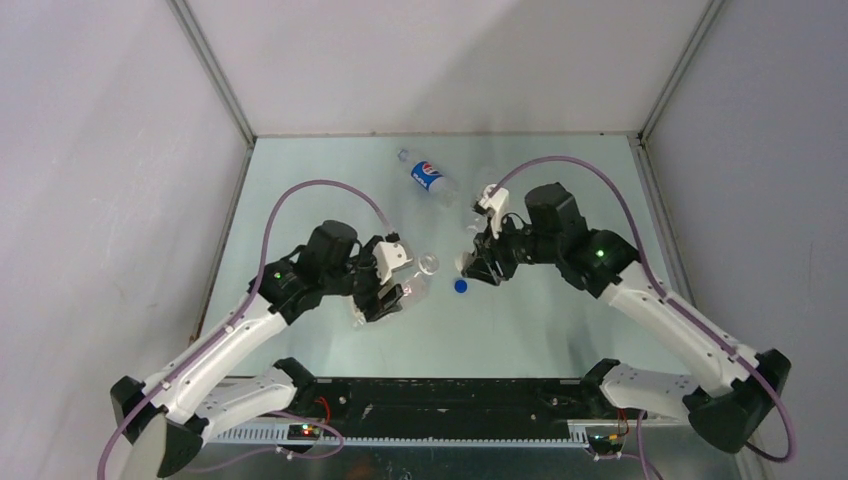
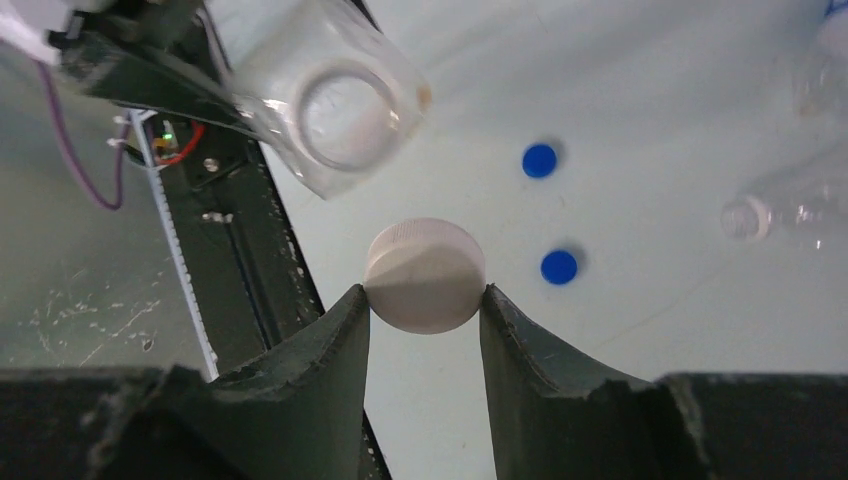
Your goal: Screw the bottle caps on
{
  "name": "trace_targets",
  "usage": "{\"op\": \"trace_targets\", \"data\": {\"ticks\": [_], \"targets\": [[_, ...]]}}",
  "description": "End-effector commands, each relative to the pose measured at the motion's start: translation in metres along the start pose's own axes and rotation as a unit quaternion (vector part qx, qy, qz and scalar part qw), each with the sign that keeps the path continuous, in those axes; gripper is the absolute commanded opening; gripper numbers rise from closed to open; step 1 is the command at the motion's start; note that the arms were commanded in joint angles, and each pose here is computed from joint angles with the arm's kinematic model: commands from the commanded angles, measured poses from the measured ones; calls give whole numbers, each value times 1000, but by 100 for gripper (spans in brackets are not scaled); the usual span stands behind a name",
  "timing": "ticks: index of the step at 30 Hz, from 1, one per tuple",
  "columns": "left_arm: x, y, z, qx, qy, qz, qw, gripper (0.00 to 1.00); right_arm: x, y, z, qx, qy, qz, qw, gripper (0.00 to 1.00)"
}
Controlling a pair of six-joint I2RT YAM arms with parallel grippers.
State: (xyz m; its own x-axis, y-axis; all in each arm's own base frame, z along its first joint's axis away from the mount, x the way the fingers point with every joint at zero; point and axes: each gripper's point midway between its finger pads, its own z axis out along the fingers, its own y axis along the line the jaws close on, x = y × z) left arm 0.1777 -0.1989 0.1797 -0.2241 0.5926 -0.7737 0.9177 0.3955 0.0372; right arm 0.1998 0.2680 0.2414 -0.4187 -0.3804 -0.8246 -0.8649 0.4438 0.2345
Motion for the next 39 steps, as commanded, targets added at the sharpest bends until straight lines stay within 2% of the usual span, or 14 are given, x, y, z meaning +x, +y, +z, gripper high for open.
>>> {"op": "trace_targets", "data": {"ticks": [1,6,12,19,30,39], "targets": [[-30,-9,-5,47,-45,64,996,0,-25,27,-18,-60,-58,-74,994,24],[-37,-14,-4,69,-56,85,992,0,-37,44,-26,-97,-86,-116,985,23],[-38,-21,-5,86,-52,95,990,0,-46,57,-23,-133,-90,-135,978,23],[-42,-26,-7,96,-54,106,988,0,-46,69,-10,-156,-78,-147,974,23],[-46,-32,-10,113,-56,125,984,0,-43,66,-1,-149,-67,-148,975,22],[-50,-37,-10,125,-65,136,981,0,-30,69,1,-165,-28,-159,973,21]]}}
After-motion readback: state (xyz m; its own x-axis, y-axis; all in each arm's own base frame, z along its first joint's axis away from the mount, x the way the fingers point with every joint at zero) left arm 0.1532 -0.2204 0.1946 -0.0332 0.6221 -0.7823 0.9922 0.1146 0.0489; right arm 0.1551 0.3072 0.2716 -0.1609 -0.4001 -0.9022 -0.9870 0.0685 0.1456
